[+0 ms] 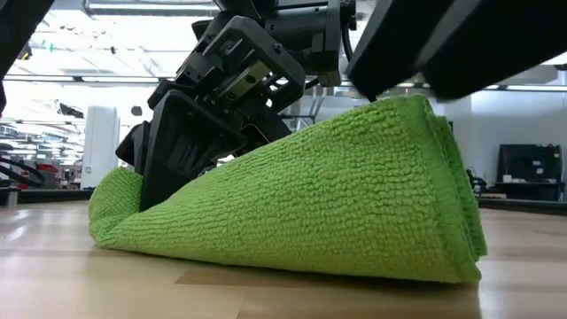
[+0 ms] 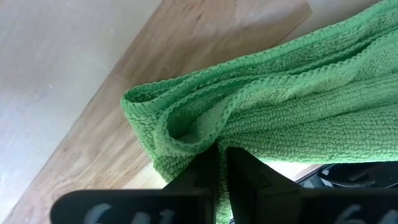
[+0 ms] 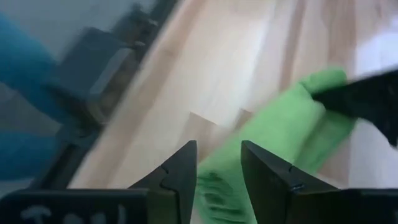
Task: Roll microfiber towels into tight, uniform cylinder then place into a basket
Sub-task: Roll the green microfiber towel
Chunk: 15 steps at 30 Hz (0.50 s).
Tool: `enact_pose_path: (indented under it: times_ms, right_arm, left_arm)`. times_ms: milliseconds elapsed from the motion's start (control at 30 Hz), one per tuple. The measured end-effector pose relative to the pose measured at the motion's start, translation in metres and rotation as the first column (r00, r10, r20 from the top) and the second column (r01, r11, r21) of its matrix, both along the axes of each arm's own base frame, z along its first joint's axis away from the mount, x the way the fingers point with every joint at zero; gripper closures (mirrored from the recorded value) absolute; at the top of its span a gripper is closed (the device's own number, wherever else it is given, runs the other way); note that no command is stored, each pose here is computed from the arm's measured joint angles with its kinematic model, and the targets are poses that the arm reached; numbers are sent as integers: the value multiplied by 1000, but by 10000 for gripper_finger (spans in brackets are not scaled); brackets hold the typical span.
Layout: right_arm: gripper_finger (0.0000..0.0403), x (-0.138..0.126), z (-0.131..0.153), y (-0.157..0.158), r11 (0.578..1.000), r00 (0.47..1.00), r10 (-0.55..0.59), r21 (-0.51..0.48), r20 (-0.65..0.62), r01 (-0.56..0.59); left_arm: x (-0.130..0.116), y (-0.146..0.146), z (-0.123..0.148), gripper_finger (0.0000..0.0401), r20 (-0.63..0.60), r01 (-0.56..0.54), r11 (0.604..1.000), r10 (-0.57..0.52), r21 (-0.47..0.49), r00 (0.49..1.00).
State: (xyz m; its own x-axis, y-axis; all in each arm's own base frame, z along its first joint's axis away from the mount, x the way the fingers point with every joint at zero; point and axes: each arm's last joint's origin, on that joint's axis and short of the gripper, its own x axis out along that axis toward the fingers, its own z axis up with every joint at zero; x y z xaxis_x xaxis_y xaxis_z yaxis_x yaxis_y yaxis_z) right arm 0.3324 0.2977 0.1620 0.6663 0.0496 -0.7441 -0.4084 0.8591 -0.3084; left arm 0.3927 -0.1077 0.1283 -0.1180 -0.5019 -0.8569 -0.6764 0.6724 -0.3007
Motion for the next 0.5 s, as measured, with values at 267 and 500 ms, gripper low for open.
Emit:
enact_pose_path:
  times_ms: [267, 500]
  right_arm:
    - [255, 7, -5, -18, 989, 985, -116, 77, -126, 126]
    - [255, 4, -9, -20, 979, 972, -161, 96, -174, 179]
  left_arm:
    - [0, 0, 0, 393, 14, 30, 999, -30, -17, 999]
    - [0, 0, 0, 393, 22, 46, 999, -45, -26, 999]
